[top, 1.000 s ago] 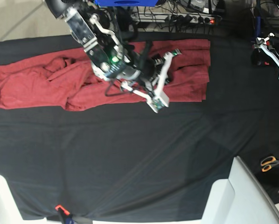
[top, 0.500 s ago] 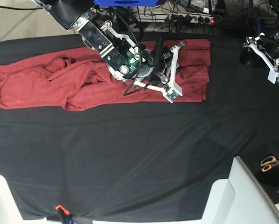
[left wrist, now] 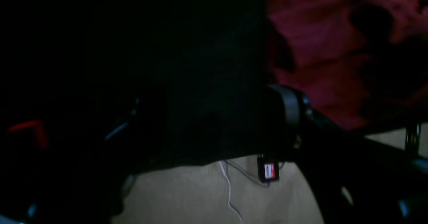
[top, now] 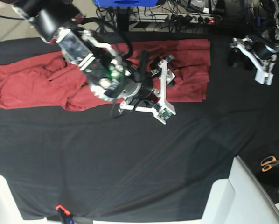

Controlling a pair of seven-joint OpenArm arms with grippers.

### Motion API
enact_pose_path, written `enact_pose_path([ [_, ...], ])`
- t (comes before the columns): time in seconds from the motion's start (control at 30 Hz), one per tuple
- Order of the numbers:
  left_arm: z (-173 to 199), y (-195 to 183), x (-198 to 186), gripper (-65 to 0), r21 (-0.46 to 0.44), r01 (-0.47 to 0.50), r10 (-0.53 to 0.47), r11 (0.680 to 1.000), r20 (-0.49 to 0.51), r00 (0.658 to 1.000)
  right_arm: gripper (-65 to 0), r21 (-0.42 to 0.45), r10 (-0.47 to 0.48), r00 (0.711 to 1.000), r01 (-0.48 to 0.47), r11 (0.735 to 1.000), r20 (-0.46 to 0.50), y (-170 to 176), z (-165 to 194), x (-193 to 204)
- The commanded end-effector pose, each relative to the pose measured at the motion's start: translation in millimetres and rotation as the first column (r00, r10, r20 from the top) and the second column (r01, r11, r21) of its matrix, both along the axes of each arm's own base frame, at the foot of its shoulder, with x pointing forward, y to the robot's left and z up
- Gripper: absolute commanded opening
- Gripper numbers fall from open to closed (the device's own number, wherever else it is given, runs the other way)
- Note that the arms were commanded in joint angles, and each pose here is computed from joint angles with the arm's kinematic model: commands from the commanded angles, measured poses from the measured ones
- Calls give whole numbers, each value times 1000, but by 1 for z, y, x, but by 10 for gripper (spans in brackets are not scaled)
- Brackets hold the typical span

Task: Fold the T-shirt properly
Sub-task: 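Fold the shoulder end across toward the shirt middle with the right gripper, then lower the left gripper to the shirt's hem end and grasp it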

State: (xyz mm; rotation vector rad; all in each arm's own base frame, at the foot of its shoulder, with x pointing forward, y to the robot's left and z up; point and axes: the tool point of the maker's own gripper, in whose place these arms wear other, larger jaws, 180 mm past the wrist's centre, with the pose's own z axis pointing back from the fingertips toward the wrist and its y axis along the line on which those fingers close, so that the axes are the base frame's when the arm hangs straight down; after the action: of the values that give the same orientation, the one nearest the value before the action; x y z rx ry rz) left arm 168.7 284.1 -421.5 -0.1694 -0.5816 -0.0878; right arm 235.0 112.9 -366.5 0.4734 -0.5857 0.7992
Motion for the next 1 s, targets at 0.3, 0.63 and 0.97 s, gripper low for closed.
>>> enact_pose_path([
  [0.3, -7, -9, 11, 0, -66, 52, -51, 996, 18, 999, -284, 93, -444, 895, 440, 893, 28, -102, 35, 53],
  [0.63, -38, -29, 30, 0, -260, -53, 55, 964, 0, 999, -284, 48, -629, 778, 627, 777, 16, -183, -11, 17],
  [0.97, -81, -89, 27, 0, -357, 31, -82, 934, -128, 988, -287, 37, -626, 780, 626, 779, 6, -183, -15, 10],
])
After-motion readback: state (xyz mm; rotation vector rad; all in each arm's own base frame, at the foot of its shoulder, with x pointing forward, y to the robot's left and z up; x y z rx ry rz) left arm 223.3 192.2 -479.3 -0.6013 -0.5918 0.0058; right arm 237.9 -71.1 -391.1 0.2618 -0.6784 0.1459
